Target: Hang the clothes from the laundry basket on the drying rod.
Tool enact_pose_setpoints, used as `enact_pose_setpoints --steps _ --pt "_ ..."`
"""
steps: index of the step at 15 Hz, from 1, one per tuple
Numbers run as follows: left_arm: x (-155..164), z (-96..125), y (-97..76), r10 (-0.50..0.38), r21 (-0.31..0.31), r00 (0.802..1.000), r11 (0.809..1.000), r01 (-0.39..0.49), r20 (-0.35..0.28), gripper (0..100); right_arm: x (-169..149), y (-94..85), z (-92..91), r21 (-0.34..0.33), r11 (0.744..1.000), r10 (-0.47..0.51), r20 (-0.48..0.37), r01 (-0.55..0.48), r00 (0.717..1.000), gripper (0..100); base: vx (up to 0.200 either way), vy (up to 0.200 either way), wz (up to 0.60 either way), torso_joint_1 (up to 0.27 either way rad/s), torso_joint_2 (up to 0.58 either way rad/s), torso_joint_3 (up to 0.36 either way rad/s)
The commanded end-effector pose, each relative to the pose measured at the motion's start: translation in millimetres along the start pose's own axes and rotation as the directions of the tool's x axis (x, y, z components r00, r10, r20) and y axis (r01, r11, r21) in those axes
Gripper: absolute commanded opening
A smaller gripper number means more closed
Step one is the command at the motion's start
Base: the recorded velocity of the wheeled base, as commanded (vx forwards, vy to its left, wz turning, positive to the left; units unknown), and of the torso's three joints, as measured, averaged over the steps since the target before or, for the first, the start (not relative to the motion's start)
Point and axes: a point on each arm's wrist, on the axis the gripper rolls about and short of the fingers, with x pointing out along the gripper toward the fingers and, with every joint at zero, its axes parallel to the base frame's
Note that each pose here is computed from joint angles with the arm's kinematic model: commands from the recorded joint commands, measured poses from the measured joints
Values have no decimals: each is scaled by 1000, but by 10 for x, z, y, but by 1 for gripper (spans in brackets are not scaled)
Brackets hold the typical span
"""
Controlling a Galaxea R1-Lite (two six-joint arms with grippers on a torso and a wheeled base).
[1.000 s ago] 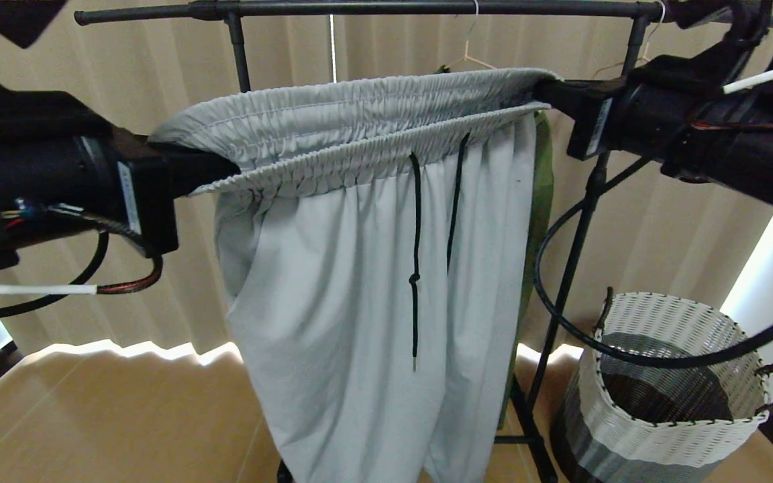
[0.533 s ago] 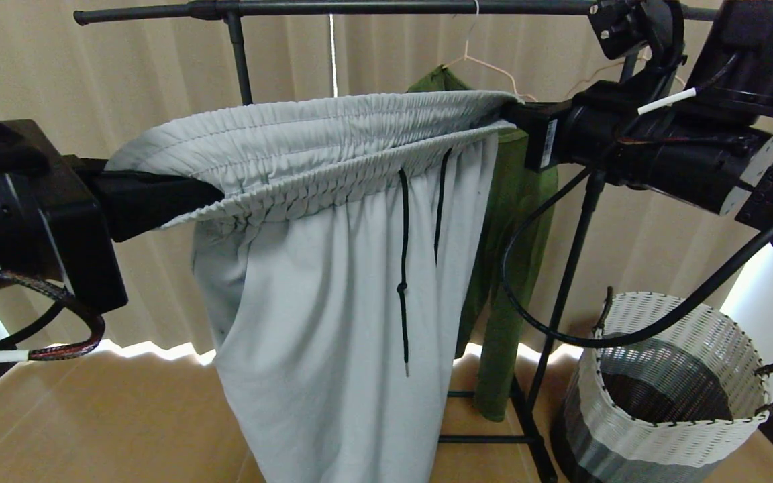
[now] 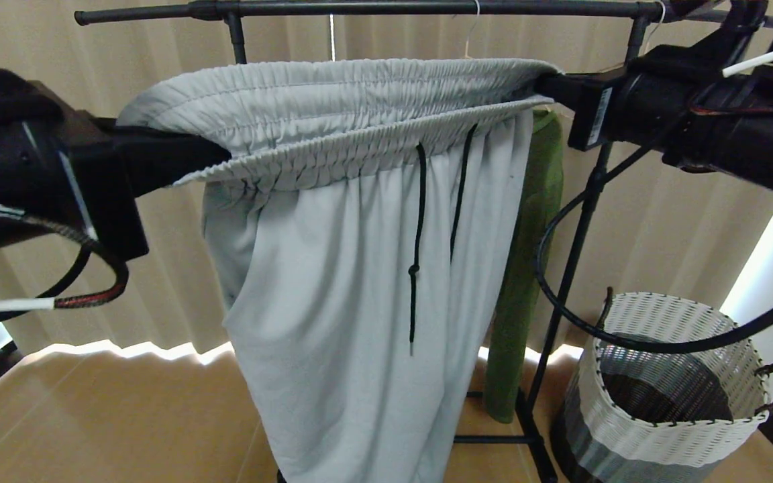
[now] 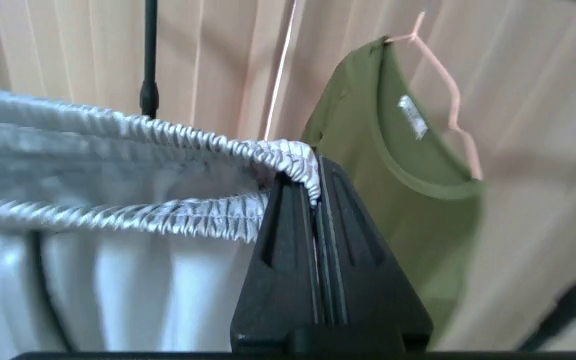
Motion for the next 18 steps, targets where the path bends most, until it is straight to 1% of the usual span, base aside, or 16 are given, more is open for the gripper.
enact_pose_setpoints --steps 1,2,3,4,5,6,7,9,10,13,15,18 --pt "360 -9 146 68 1 997 998 -68 -25 0 -329 -31 226 -1 1000 -5 42 5 999 0 0 0 0 0 0 0" --pt "594 -30 242 119 4 993 993 -119 -27 0 -478 -37 272 -1 1000 -5 45 5 999 0 0 0 0 0 0 0" --pt "742 -68 295 156 9 987 988 -155 -31 0 -582 -40 287 -1 1000 -6 53 6 999 0 0 0 0 0 0 0" --pt "815 -85 308 176 9 984 984 -176 -28 0 -651 -40 284 -1 1000 -6 53 6 999 0 0 0 0 0 0 0" --pt "947 -146 322 216 11 976 976 -216 -23 0 -773 -33 215 -1 1000 -4 35 4 999 0 0 0 0 0 0 0" --pt "987 -198 304 220 12 975 975 -220 -32 0 -827 -23 154 -4 1000 1 18 -1 1000 0 0 0 0 0 0 0" --pt "999 -267 281 212 14 976 977 -212 -53 0 -862 -13 78 -6 1000 7 -4 -7 1000 0 0 0 0 0 0 0" --pt "1002 -306 272 209 15 976 978 -209 -67 0 -850 17 -87 -7 1000 19 -54 -19 998 0 0 0 0 0 0 0" --pt "993 -309 271 209 15 976 978 -209 -67 0 -831 20 -111 -7 1000 20 -60 -20 998 0 0 0 0 0 0 0" --pt "953 -261 281 215 13 975 977 -215 -48 0 -778 12 -39 -5 1000 17 -38 -17 999 0 0 0 0 0 0 0" --pt "950 -317 242 202 16 977 979 -201 -66 0 -777 16 -75 -5 1000 19 -51 -19 999 0 0 0 0 0 0 0" --pt "962 -331 226 196 16 978 981 -195 -71 0 -777 19 -96 -7 1000 20 -63 -20 998 0 0 0 0 0 0 0"
